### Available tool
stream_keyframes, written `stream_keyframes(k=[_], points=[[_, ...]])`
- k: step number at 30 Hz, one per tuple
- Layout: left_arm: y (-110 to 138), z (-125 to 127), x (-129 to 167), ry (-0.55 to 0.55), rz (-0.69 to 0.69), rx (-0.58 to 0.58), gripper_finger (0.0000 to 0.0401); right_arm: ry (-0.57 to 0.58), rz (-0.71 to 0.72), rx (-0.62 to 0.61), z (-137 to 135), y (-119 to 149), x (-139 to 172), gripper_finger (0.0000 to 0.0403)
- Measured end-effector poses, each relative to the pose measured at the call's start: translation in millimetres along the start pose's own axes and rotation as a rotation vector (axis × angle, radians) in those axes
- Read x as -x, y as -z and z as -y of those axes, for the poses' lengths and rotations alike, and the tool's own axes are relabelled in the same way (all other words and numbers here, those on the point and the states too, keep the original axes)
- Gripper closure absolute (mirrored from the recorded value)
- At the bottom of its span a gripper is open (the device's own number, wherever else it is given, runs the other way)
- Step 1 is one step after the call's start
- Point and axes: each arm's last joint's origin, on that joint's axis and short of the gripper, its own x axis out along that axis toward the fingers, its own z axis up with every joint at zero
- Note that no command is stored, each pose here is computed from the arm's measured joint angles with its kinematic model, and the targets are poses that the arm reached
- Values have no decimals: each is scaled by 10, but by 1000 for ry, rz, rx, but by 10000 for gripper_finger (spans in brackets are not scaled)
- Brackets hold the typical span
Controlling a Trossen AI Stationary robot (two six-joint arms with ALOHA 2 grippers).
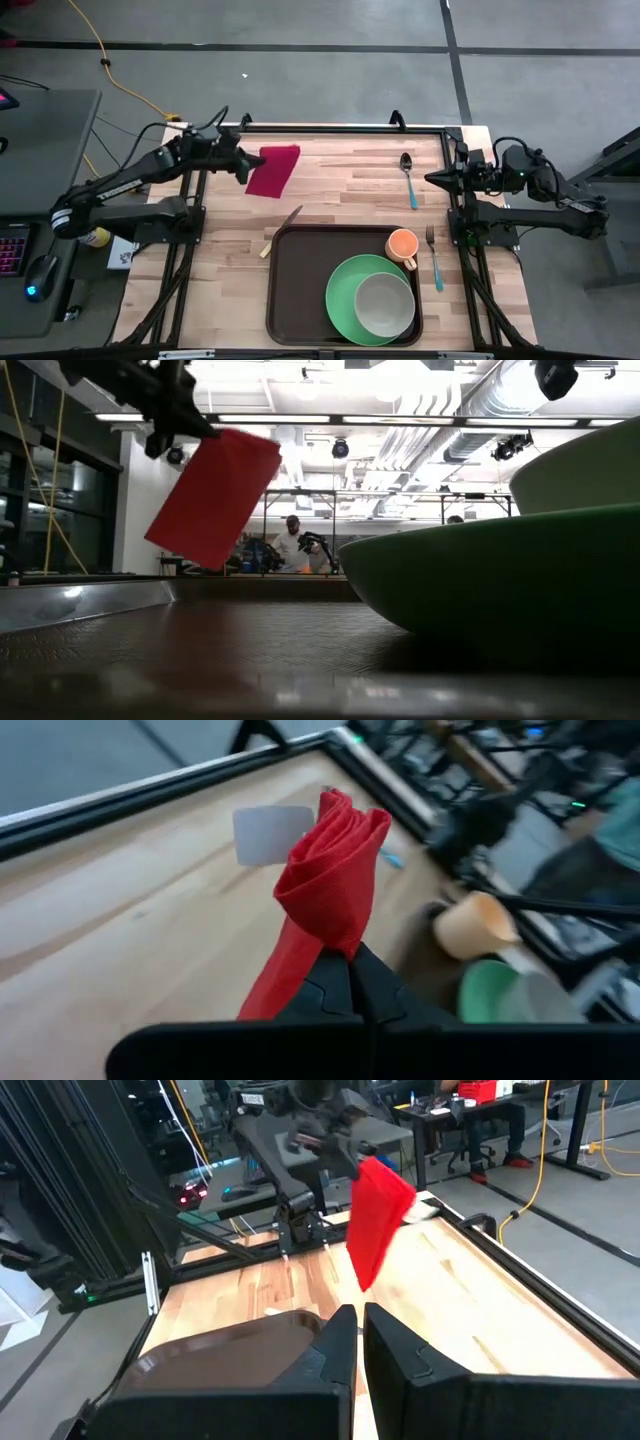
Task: Set up tray
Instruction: Put the red napkin on the black serving tray to the left side of the green plate
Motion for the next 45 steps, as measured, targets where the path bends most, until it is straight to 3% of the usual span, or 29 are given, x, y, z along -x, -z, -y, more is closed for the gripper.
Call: stream_keyframes(k=[17, 23, 28, 36, 45], points=[[233, 764, 75, 406, -8, -45, 390, 0, 0, -10, 0, 0, 0, 402], [424, 992, 145, 505, -97, -35, 390, 0, 0, -15, 0, 0, 0, 402], [633, 1186, 190, 516, -151, -27, 390, 0, 1, -14, 0, -1, 0, 402], [1055, 1443, 158, 374, -179, 16, 390, 0, 1, -12, 0, -1, 0, 402], [1460, 1618, 46, 181, -71, 209, 390, 0, 1, -12, 0, -1, 0, 402]])
